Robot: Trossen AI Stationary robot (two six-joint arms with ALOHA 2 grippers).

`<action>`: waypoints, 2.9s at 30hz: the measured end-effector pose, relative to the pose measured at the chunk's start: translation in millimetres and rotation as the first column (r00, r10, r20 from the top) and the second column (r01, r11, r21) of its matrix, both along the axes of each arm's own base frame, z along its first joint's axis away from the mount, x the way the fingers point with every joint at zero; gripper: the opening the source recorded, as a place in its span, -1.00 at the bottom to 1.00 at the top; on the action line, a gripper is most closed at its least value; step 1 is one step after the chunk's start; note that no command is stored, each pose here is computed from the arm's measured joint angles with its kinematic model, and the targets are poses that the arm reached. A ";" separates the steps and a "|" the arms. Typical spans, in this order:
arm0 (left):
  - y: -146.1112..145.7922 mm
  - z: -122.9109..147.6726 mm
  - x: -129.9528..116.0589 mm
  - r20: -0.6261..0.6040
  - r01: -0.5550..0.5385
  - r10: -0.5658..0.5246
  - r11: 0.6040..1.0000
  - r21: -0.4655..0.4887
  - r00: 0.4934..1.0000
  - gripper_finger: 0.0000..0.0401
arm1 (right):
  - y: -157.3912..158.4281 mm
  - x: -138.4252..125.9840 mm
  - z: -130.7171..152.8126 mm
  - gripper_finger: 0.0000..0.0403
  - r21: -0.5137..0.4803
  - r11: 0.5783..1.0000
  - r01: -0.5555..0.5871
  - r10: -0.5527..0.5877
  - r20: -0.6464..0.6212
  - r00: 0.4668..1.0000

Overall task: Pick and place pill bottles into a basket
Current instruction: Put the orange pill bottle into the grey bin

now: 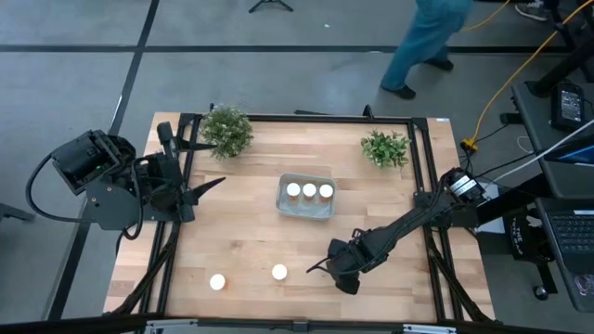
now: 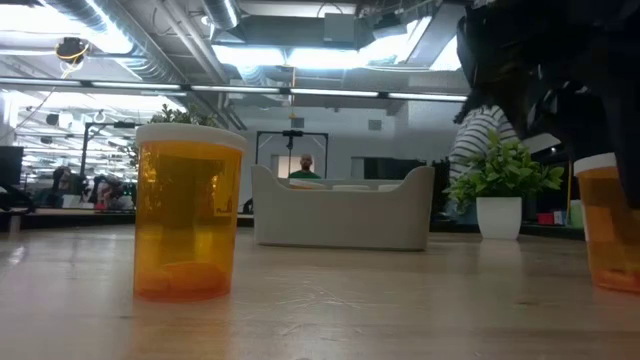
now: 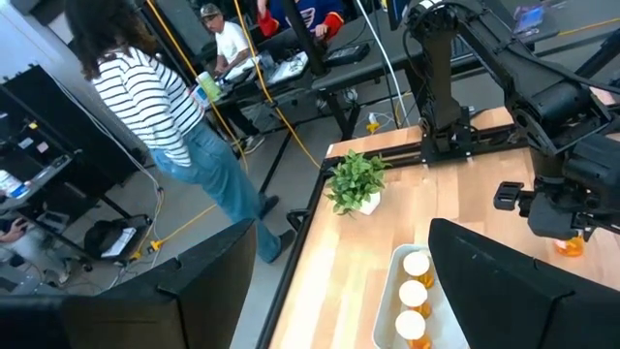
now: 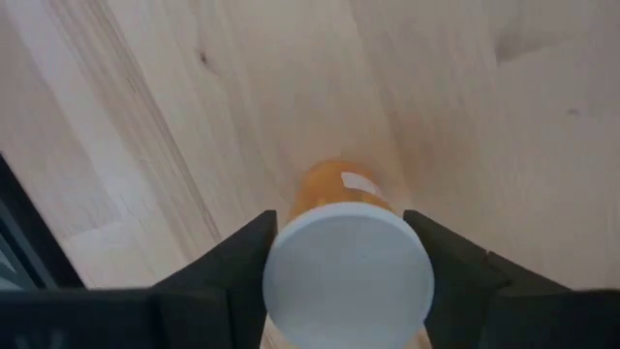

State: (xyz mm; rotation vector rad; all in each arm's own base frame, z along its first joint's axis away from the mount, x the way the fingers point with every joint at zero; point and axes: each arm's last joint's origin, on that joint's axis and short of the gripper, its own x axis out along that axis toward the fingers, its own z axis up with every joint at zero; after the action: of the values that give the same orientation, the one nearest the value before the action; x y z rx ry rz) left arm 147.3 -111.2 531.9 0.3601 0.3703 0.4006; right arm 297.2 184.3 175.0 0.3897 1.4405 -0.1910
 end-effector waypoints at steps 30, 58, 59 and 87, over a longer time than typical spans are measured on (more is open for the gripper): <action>-10.1 -5.7 10.1 -0.031 0.004 -0.003 0.999 0.040 1.000 0.50 | -57.8 64.2 108.7 -0.02 -0.050 0.973 -0.225 0.230 0.231 0.945; -3.2 -6.0 17.2 0.000 -0.081 0.081 0.996 0.032 0.997 0.50 | -167.2 94.0 86.4 0.00 -0.159 0.917 -0.366 0.385 0.108 0.917; -3.2 -6.0 17.2 0.000 -0.081 0.081 0.996 0.032 0.997 0.50 | -166.8 95.5 82.2 0.02 -0.154 0.916 -0.370 0.386 0.095 0.917; -4.0 -6.5 17.2 -0.024 -0.055 0.056 0.998 0.043 0.998 0.50 | -165.7 94.6 18.4 0.04 -0.070 0.930 -0.360 0.362 0.017 0.932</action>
State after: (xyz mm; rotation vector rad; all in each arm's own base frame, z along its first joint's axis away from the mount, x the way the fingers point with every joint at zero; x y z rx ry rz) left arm 164.5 -115.2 525.4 0.3969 0.3970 0.4591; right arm 391.7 18.6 193.4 0.0679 1.4460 0.0658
